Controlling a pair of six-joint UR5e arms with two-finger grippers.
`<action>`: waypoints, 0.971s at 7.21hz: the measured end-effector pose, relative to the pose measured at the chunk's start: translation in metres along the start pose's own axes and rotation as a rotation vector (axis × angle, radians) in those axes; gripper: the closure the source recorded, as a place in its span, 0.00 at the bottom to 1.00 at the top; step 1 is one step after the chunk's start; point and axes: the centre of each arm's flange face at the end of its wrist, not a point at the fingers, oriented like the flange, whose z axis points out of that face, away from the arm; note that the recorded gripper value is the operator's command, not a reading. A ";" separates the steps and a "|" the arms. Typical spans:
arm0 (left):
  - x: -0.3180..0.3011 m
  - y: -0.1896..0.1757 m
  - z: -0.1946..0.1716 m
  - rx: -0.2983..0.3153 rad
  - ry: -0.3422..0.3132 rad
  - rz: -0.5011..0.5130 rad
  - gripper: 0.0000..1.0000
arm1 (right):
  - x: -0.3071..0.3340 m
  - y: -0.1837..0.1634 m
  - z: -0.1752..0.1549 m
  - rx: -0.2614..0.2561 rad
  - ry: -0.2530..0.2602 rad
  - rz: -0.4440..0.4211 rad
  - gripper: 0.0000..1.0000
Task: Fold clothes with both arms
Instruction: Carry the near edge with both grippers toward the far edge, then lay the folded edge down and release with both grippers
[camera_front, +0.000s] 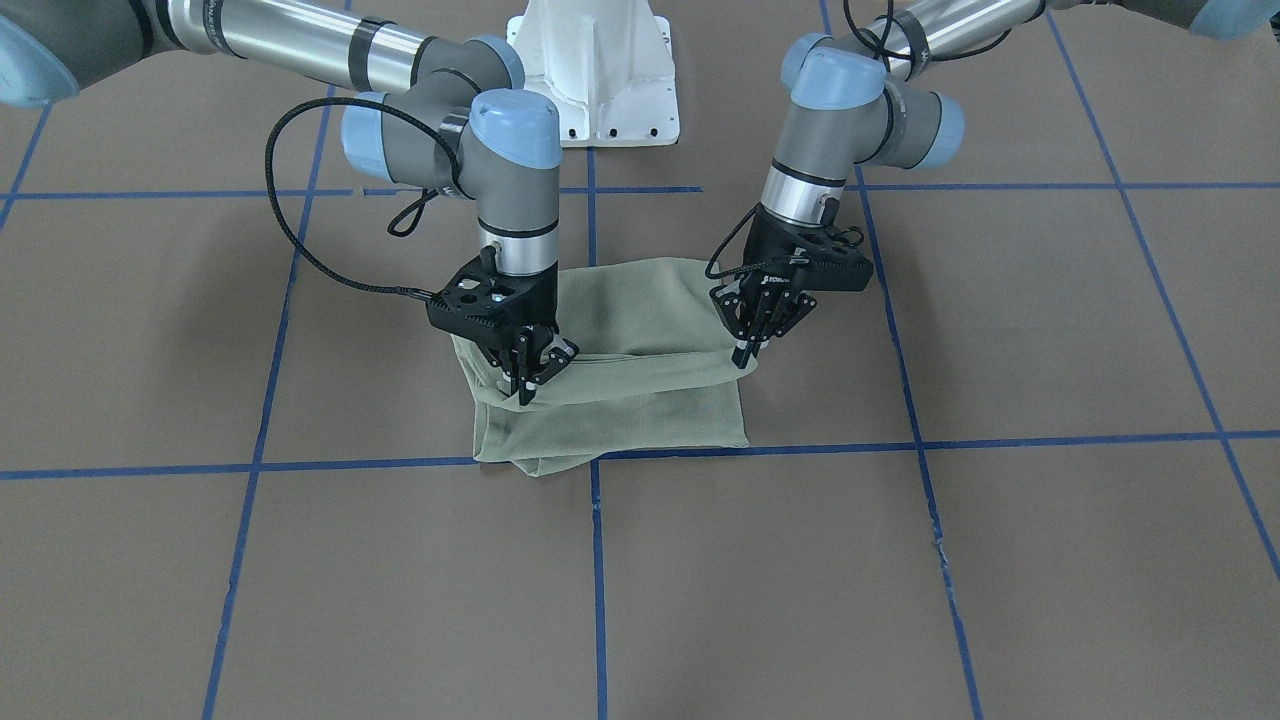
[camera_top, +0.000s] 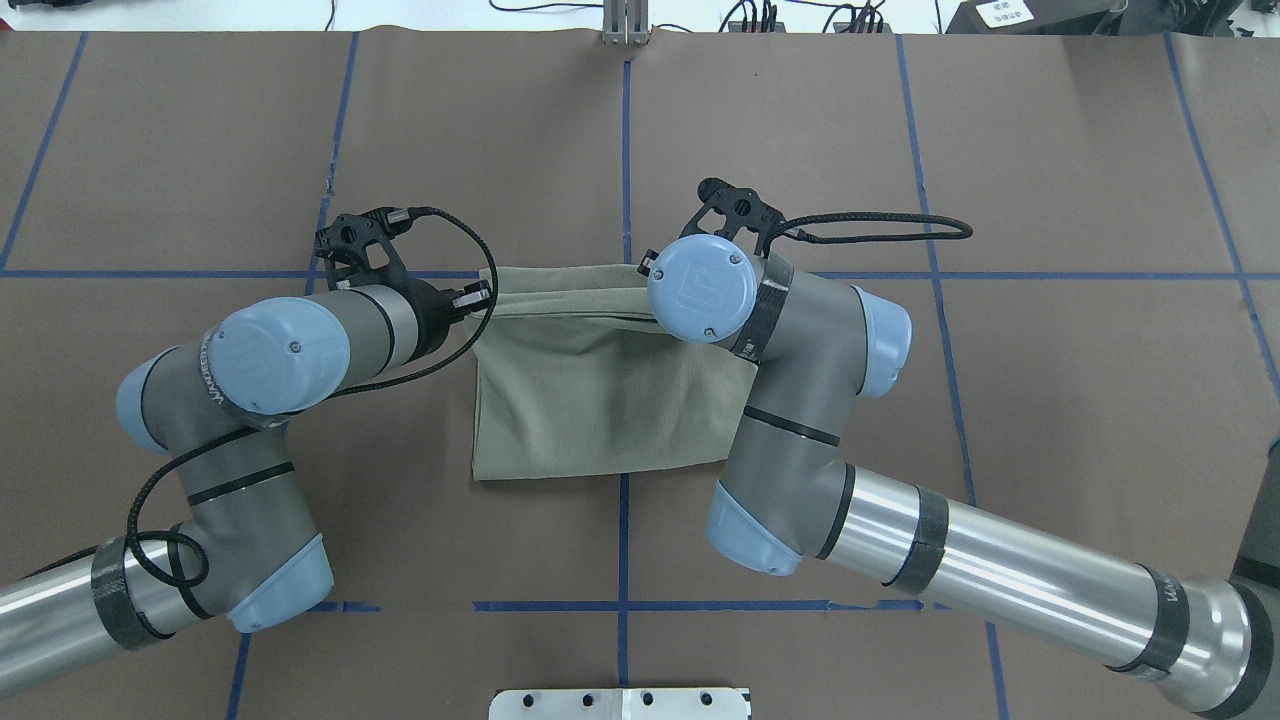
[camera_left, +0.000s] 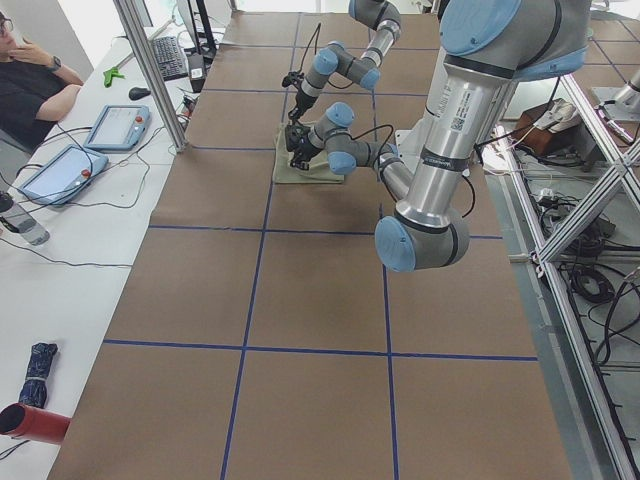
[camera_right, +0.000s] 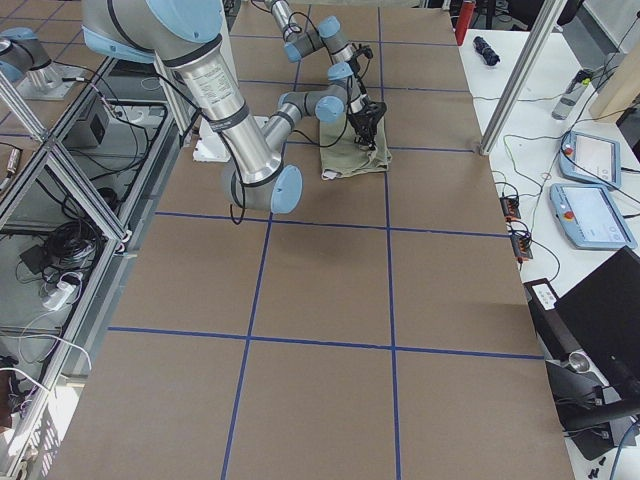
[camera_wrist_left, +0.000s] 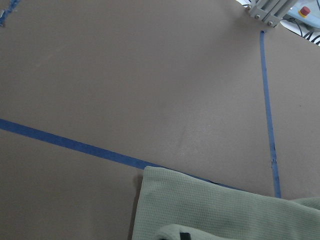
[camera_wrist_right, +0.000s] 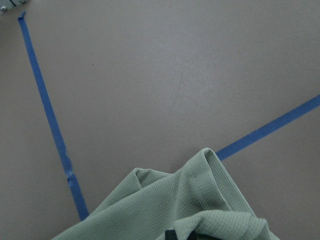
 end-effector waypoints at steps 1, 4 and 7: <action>0.005 -0.003 0.001 0.004 0.003 0.001 1.00 | -0.001 -0.004 0.000 -0.001 0.000 -0.003 0.80; 0.018 -0.008 0.025 0.011 -0.017 0.017 0.99 | -0.005 -0.008 -0.002 -0.001 -0.004 -0.010 0.26; 0.014 -0.014 0.038 0.017 -0.040 0.082 0.00 | -0.007 -0.010 0.007 0.004 0.016 -0.066 0.00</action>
